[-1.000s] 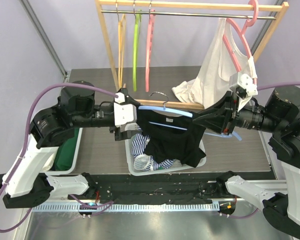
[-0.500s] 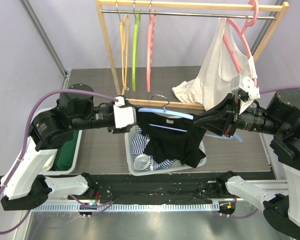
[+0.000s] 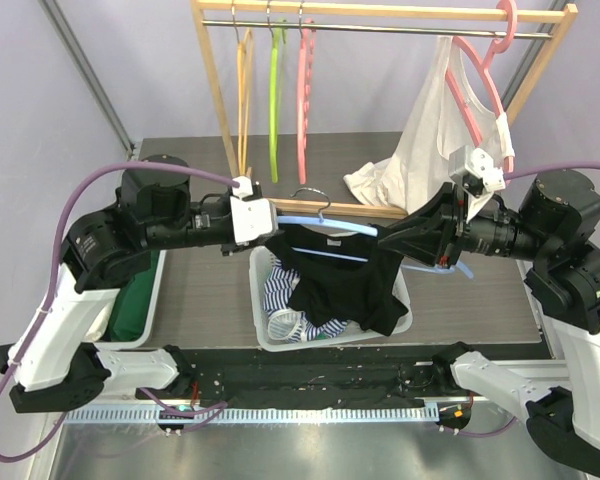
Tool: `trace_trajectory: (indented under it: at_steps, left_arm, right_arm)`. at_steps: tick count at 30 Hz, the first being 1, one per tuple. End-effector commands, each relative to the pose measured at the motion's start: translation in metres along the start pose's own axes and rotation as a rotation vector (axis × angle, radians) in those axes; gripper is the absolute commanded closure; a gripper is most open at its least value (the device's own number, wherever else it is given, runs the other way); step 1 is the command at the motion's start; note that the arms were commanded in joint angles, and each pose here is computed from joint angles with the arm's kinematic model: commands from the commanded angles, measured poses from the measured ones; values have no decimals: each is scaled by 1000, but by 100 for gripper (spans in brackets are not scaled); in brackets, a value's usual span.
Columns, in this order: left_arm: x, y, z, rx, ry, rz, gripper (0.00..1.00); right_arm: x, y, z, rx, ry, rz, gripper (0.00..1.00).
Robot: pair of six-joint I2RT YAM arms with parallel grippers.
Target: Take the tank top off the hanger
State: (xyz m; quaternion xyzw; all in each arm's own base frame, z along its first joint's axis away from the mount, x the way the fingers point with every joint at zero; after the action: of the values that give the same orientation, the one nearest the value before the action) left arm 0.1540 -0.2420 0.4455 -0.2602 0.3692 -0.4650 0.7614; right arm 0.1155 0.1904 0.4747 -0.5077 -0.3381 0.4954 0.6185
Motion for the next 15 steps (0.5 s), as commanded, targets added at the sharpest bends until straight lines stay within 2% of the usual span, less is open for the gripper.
trace_trajectory:
  at_steps: [1,11,15]
  left_arm:
    - [-2,-32,12,-31,-17,-115,63]
    - [3,-39,15,-62,-5,-133,66]
    - [4,-39,16,-62,-4,-134,76]
  right_arm:
    - [8,-21,0,-61,-38,-76,99]
    - [19,-27,-5,-48,-67,-127,99]
    - [23,-23,-10,-35,-69,-138,99]
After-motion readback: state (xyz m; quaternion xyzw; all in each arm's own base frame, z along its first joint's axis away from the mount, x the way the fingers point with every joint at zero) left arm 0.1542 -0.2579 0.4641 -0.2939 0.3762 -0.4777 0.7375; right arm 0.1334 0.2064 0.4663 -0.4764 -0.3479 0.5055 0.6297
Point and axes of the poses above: each gripper's point midway between its finger pads, its own x axis out along the fingers, its own z axis along the line the jaws close on, y = z × x, the point moved 1 cm from there along -x, back along the fingers, and after that the axes turned 10 degrees about x, right-handed, at the moved point
